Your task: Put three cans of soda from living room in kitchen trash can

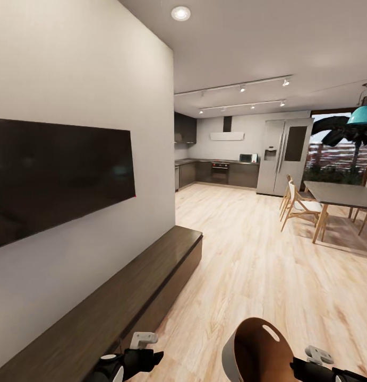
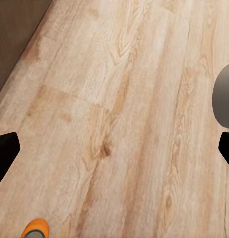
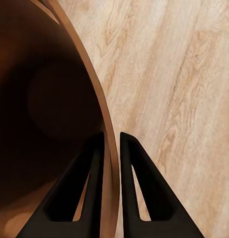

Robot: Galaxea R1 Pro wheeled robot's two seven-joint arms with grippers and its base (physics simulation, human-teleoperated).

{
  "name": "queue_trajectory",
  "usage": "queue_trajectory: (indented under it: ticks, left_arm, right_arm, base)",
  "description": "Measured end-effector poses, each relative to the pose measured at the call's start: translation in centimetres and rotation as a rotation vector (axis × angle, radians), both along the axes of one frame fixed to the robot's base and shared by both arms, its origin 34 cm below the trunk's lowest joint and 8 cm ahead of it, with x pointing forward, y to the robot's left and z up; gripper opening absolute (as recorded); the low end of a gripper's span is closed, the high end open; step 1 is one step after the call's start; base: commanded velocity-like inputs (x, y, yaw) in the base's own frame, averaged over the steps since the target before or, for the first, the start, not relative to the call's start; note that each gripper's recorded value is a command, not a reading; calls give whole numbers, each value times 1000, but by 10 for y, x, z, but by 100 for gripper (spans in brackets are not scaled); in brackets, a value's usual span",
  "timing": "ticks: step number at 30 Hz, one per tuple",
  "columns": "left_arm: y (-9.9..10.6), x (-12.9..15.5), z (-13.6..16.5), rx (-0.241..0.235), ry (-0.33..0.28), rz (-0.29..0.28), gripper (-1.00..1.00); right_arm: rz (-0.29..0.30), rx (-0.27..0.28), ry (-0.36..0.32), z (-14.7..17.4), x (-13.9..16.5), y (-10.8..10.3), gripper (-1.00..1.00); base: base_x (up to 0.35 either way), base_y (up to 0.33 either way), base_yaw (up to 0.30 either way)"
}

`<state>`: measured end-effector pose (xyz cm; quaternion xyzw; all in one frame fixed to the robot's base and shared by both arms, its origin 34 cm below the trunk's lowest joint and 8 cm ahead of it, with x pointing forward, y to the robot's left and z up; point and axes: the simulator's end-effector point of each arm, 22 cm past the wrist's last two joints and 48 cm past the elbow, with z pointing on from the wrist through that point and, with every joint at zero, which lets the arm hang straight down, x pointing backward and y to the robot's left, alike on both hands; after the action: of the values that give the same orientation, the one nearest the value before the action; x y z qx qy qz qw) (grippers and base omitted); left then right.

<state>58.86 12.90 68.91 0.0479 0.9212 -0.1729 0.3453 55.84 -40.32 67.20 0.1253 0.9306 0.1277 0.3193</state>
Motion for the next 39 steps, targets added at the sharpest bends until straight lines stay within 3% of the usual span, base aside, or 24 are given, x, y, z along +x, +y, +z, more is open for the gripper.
queue_trajectory:
  ticks: [18,22,23,26,29,32,39]
  left_arm:
    - [1,-1,-2,11,3,3,100]
    - [2,-1,-3,19,8,9,100]
    - [5,-1,-4,29,10,18,100]
    - [13,0,-7,63,16,47,100]
    - [22,1,-9,95,19,75,100]
    - [19,-1,-13,95,42,66,100]
    - [18,-5,-16,98,54,61,100]
  right_arm:
    - [-19,-21,6,-3,-1,-5,-100]
    - [-64,-94,37,-9,-6,-24,-100]
    - [-100,-112,51,-12,-9,-31,-100]
    - [-153,-219,110,-22,-23,-55,-100]
    - [-187,-237,144,-30,-33,-61,-100]
    - [-145,-306,145,-20,-25,-73,-100]
    - [-130,-322,144,-16,-21,-74,-100]
  base:
    - [0,0,0]
    - [0,0,0]
    - [0,0,0]
    - [0,0,0]
    - [0,0,0]
    - [0,0,0]
    - [0,0,0]
